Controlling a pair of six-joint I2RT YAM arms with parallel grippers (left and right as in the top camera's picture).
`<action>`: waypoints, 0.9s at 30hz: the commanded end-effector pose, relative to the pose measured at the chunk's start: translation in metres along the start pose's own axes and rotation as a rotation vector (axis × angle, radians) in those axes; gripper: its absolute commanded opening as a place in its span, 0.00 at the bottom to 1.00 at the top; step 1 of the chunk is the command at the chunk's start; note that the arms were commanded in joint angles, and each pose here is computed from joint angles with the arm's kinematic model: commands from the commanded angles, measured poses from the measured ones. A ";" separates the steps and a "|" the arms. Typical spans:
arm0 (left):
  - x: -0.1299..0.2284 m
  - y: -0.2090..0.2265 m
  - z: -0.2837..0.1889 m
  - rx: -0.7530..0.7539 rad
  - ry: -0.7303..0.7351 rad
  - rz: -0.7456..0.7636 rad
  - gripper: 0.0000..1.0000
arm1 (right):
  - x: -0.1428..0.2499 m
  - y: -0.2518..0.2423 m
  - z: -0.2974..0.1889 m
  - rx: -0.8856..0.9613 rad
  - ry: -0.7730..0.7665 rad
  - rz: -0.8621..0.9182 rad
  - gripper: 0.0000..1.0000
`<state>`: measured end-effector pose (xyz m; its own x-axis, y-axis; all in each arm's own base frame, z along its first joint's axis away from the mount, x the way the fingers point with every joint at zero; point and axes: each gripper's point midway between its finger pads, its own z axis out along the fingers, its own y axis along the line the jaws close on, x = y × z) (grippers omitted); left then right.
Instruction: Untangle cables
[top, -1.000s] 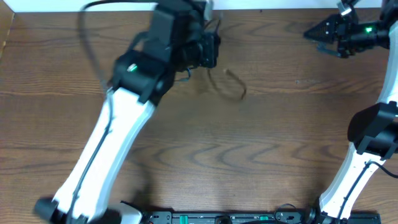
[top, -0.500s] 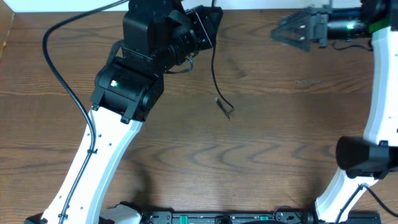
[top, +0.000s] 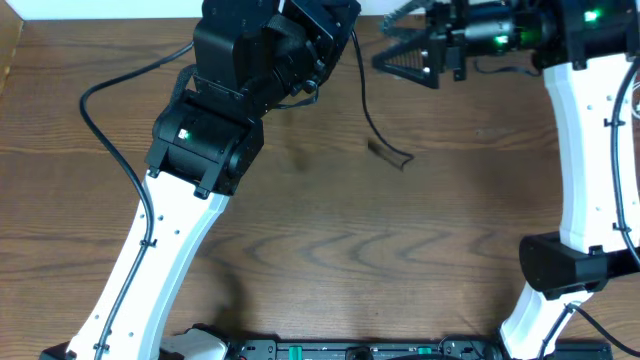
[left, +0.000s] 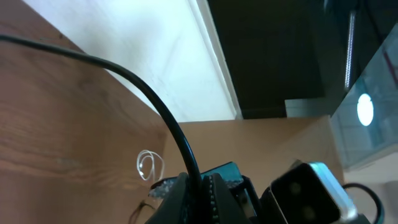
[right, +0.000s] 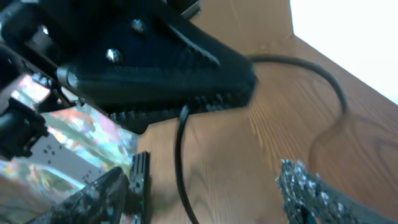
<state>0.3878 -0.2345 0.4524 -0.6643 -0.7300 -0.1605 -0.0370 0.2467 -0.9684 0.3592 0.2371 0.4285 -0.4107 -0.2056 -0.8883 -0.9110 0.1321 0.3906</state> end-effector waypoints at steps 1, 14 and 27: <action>-0.003 -0.002 0.001 0.007 -0.011 -0.072 0.08 | -0.005 0.008 0.015 0.013 0.016 0.019 0.73; -0.003 0.009 0.001 -0.035 -0.009 -0.058 0.08 | -0.004 -0.039 0.029 0.341 0.053 0.149 0.01; 0.007 0.067 -0.008 -0.269 0.074 0.370 0.63 | 0.004 -0.138 -0.082 0.909 -0.053 0.344 0.01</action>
<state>0.3774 -0.2229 0.3961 -0.7085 -0.6407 -0.2957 -0.0922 0.4995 -0.8614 0.4567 0.1870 0.3860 -0.6437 -0.0704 -0.7620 -0.5106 0.7812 0.3591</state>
